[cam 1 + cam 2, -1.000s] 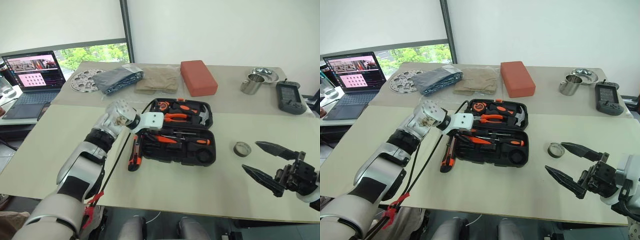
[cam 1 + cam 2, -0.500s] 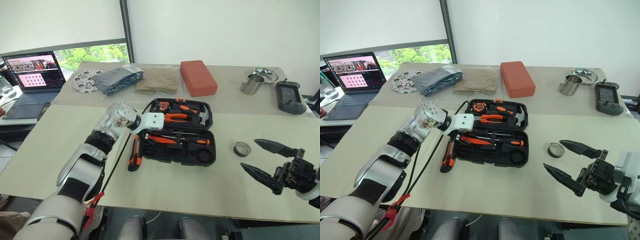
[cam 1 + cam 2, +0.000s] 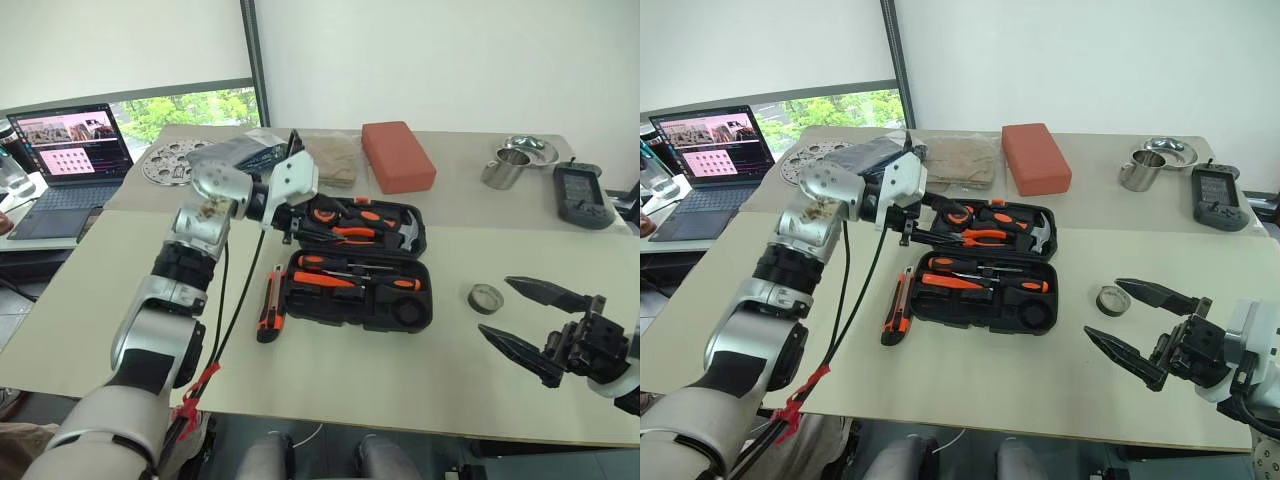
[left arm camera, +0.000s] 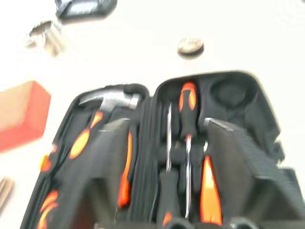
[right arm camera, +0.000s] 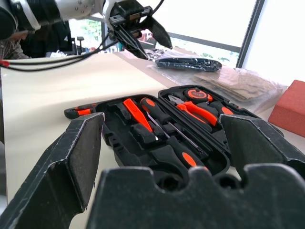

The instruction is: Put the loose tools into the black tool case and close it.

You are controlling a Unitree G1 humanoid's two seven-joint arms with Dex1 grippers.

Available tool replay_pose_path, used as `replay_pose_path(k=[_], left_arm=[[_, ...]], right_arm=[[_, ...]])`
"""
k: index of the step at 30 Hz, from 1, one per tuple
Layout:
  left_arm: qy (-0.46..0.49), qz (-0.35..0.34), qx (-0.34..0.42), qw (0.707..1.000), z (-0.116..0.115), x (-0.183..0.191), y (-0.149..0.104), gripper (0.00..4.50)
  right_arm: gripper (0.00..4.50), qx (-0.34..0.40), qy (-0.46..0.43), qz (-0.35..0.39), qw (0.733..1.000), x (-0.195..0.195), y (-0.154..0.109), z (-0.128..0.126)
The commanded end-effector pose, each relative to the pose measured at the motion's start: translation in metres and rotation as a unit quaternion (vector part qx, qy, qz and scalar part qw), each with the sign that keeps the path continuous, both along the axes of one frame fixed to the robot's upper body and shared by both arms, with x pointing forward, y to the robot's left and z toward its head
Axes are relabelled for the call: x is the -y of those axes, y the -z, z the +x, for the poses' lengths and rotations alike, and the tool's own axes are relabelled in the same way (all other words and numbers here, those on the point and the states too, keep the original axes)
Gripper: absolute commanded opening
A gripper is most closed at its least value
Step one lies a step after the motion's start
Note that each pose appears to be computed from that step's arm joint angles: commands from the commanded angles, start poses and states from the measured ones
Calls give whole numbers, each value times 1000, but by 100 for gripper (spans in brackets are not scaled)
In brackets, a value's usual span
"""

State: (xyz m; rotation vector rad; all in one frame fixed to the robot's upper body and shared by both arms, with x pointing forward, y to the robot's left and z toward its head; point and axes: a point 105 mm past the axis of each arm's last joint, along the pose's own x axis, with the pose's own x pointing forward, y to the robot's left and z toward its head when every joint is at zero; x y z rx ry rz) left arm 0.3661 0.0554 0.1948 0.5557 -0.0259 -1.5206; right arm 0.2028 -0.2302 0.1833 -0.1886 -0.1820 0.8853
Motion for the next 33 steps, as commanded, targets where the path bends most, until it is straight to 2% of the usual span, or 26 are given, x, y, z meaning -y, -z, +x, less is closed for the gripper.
replay_pose_path(k=[1, 2, 3, 4, 9, 18, 33], left_arm=[[5, -21, -25, 999, -5, -10, 24, 106], [1, -23, -31, 999, -5, -12, 30, 79], [-1, -25, -35, 999, -5, -14, 33, 29], [-7, -27, -40, 999, -4, -16, 39, 7], [-41, -12, -53, 998, 5, -25, 55, 7], [-55, 37, -68, 995, 8, -31, 82, 7], [-79, 60, -75, 992, 15, -31, 91, 7]], right_arm=[[450, 12, -4, -1, 1000, -2, -6, -3], [450, 11, -4, -1, 1000, -2, -6, -4], [450, 11, -3, -1, 1000, -2, -5, -4], [450, 10, -3, 0, 1000, -2, -5, -5], [450, 14, 3, 2, 1000, -2, -4, -7], [450, 13, 6, 3, 1000, -2, -2, -10], [450, 8, 13, -3, 1000, 0, -3, -13]])
